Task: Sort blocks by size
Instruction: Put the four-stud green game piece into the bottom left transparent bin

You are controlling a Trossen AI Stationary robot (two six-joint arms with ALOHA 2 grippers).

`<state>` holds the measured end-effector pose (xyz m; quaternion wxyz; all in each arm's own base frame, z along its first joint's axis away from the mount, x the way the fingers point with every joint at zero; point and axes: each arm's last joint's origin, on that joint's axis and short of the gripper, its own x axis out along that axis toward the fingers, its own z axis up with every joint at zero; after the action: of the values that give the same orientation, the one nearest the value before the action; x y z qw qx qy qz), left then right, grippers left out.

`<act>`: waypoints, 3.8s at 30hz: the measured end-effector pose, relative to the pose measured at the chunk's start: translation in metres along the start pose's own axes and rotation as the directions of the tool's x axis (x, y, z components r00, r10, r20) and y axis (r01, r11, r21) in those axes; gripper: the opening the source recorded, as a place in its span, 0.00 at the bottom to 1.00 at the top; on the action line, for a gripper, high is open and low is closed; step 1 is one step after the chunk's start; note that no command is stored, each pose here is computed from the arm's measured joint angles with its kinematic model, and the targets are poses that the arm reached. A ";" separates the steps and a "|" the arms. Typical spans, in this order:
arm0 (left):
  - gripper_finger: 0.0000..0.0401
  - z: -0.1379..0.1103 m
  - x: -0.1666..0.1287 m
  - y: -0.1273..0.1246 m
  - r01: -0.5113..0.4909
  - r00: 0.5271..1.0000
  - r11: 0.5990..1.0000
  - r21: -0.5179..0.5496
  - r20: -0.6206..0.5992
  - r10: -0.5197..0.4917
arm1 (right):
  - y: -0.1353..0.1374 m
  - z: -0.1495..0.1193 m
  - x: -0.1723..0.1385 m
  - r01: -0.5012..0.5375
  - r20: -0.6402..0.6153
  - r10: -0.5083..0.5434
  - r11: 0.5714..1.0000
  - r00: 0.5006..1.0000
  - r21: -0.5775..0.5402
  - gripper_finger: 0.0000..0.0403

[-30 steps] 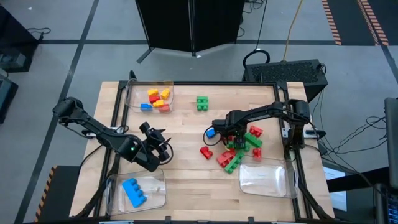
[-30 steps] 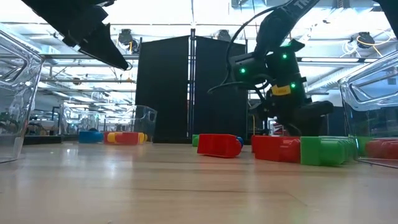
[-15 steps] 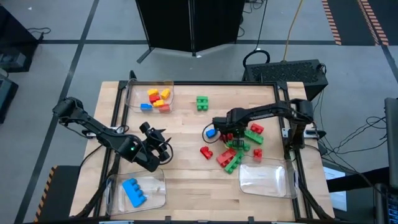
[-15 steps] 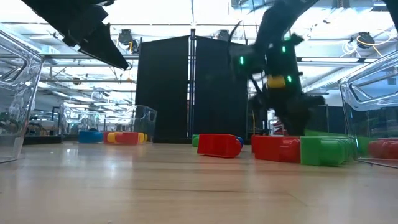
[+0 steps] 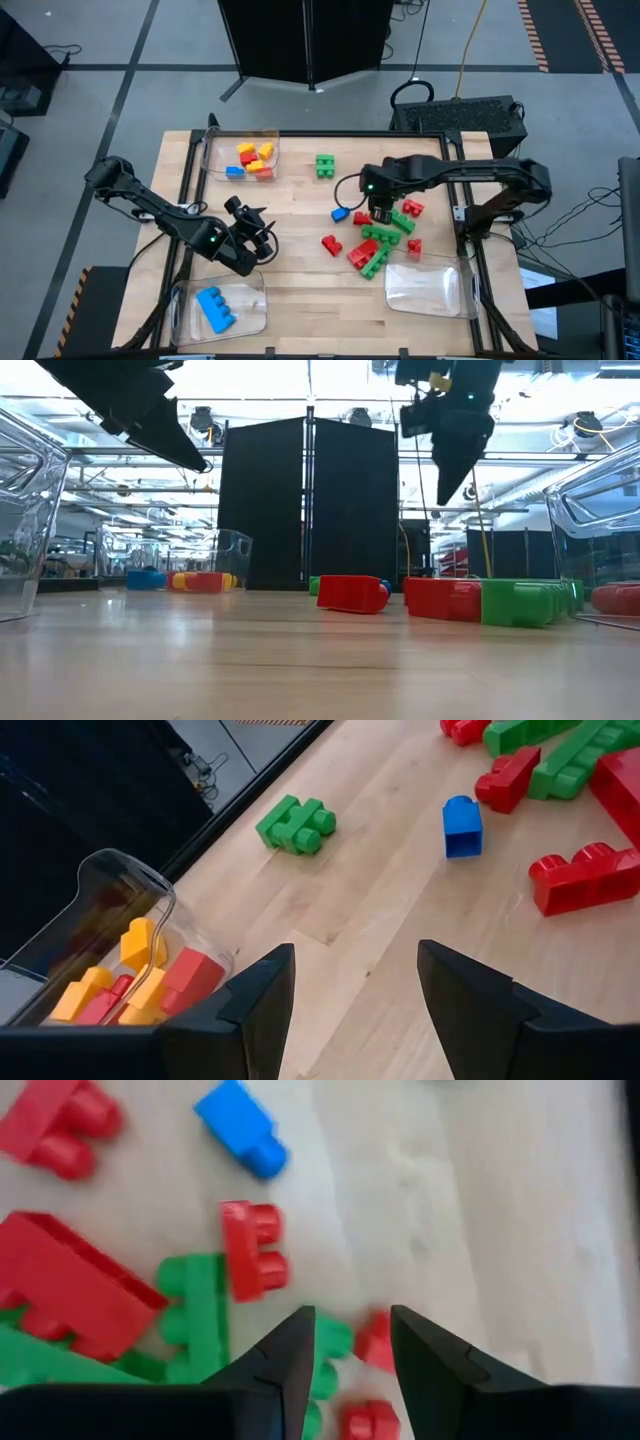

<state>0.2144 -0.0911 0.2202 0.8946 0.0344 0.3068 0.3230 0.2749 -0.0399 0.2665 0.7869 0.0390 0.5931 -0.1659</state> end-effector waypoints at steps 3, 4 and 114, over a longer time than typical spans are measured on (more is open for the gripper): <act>0.53 0.000 0.000 0.000 0.010 1.000 1.000 -0.002 -0.006 -0.010 | -0.004 -0.011 0.003 0.039 -0.062 -0.036 0.998 0.997 0.046 0.34; 0.53 0.000 0.000 -0.001 0.012 1.000 1.000 -0.002 -0.008 -0.012 | -0.005 -0.015 0.006 0.045 -0.088 -0.039 0.997 0.995 0.064 0.36; 0.55 0.049 0.070 -0.070 0.158 0.738 0.586 0.795 0.299 -0.605 | 0.089 0.026 0.044 -0.569 0.259 0.676 0.728 0.690 -0.383 0.41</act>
<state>0.3230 -0.0975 0.2047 0.9015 0.4045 0.1414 -0.0605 0.3367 0.0273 0.2201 0.8927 0.0981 0.3955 0.1924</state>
